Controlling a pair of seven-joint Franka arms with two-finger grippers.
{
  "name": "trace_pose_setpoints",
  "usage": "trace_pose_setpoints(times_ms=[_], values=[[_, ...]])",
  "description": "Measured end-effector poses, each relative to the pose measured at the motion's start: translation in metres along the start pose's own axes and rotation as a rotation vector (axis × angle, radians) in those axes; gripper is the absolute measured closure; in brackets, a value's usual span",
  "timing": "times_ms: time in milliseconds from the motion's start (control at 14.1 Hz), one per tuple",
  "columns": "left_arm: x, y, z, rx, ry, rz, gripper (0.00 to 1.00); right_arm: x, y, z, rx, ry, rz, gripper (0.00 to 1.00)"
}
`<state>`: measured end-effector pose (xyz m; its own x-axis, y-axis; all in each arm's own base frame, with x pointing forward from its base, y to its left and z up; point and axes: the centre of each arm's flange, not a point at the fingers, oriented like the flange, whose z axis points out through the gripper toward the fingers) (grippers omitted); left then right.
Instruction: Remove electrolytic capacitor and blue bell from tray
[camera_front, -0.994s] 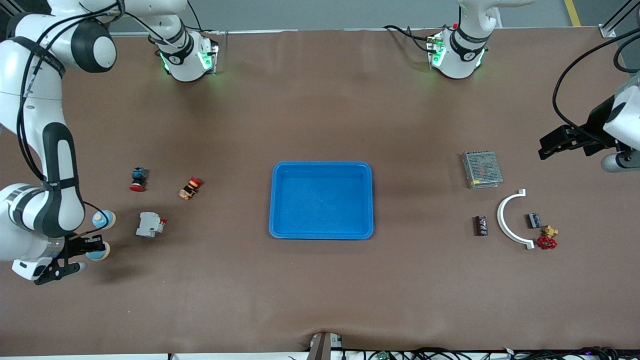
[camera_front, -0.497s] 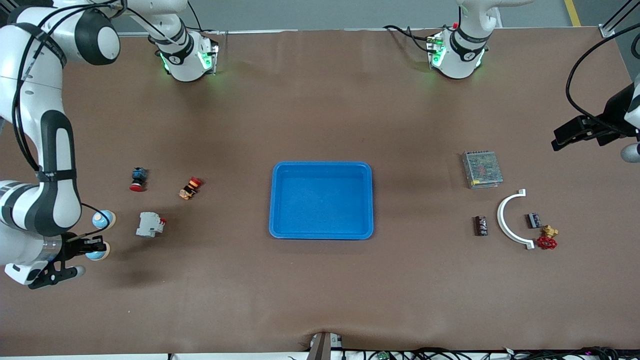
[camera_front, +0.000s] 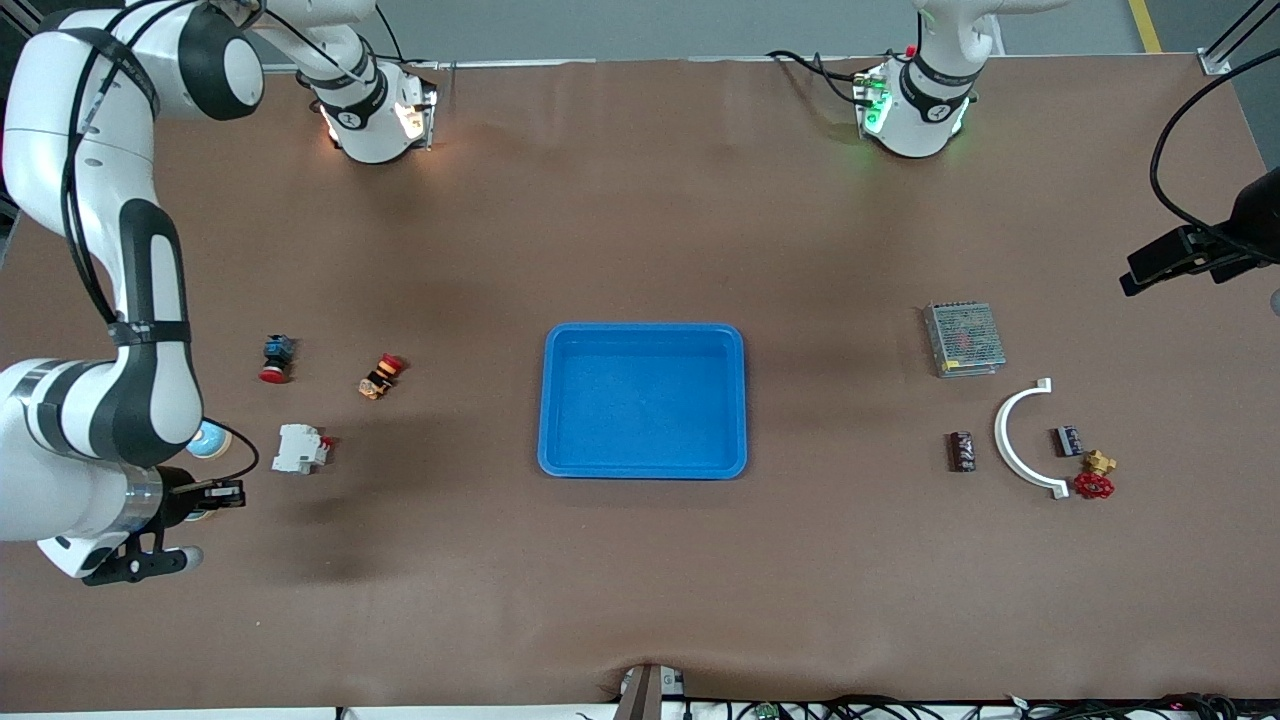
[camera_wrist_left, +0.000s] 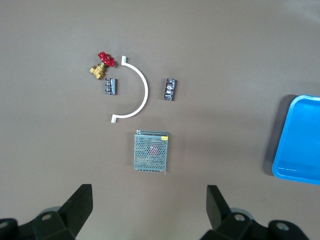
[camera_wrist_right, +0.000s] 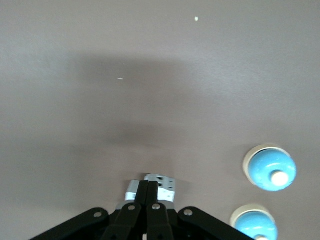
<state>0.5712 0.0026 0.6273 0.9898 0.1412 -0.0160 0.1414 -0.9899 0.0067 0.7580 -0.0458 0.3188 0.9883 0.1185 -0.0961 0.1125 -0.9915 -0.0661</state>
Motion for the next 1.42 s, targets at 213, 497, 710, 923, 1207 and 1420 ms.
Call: trace_pose_setpoints(times_ms=[213, 497, 710, 923, 1207, 1420], values=[[0.0, 0.0, 0.001, 0.0, -0.003, -0.001, 0.0, 0.002, -0.027, -0.024, -0.005, 0.028, 0.053, 0.99], [0.005, 0.013, 0.01, -0.001, 0.008, 0.024, 0.0, -0.011, -0.043, -0.087, -0.008, 0.076, 0.082, 0.99], [0.01, 0.025, 0.023, -0.001, -0.004, 0.054, 0.0, -0.039, -0.048, -0.154, -0.007, 0.093, 0.084, 0.99], [0.011, 0.025, 0.019, -0.003, 0.01, 0.055, 0.0, -0.072, -0.055, -0.215, -0.004, 0.111, 0.09, 0.99], [0.01, 0.024, 0.006, -0.007, 0.036, 0.057, 0.0, -0.119, -0.066, -0.271, 0.009, 0.094, 0.19, 0.74], [0.009, 0.02, 0.001, -0.007, 0.045, 0.101, 0.0, -0.139, -0.066, -0.29, 0.011, 0.087, 0.219, 0.42]])
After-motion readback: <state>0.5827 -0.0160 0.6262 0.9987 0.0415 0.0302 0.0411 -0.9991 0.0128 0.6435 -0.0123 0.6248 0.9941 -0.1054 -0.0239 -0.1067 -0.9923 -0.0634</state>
